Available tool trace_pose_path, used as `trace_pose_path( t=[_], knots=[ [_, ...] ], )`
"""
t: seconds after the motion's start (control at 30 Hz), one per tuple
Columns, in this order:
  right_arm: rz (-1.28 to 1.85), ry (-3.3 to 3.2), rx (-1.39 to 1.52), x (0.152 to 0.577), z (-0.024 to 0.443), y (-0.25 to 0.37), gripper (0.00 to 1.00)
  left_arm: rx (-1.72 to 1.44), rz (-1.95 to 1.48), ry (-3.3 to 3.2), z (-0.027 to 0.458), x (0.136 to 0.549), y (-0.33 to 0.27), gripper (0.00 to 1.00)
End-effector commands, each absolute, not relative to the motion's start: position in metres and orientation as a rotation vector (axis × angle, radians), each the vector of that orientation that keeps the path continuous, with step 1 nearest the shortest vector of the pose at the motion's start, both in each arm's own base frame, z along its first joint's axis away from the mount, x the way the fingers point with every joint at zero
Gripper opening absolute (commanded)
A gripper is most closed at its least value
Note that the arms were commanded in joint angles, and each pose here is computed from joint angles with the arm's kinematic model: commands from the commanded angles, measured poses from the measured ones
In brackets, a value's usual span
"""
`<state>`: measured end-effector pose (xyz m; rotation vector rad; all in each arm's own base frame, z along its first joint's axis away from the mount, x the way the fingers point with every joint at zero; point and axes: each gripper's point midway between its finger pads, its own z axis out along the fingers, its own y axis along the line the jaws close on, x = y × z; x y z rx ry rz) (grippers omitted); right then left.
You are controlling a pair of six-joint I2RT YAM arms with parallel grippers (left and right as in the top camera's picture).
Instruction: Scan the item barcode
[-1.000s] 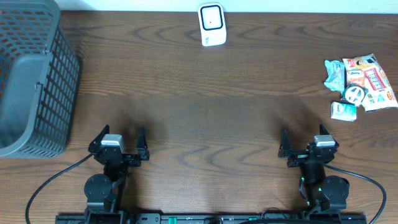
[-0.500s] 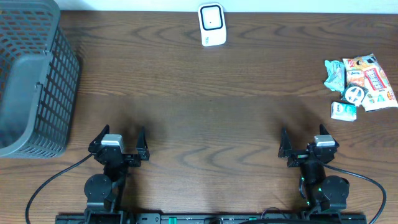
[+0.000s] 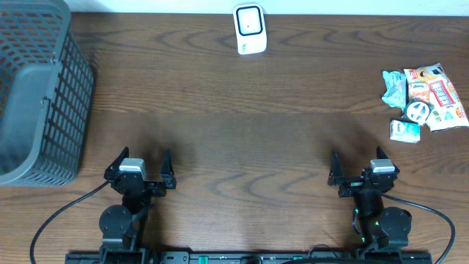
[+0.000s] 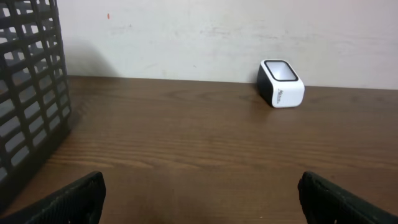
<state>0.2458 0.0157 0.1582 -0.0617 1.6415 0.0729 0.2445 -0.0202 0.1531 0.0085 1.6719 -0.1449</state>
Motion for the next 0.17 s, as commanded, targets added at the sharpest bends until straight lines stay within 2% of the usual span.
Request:
trace_pose_path(
  t=[0.0, 0.13],
  knots=[
    [0.05, 1.641, -0.061, 0.2458, 0.1576, 0.0125, 0.99, 0.021, -0.127, 1.72, 0.1384, 0.2434, -0.0191, 0.98],
    [0.05, 1.641, -0.061, 0.2458, 0.1576, 0.0125, 0.99, 0.021, -0.127, 1.72, 0.1384, 0.2434, -0.0191, 0.98]
  ],
)
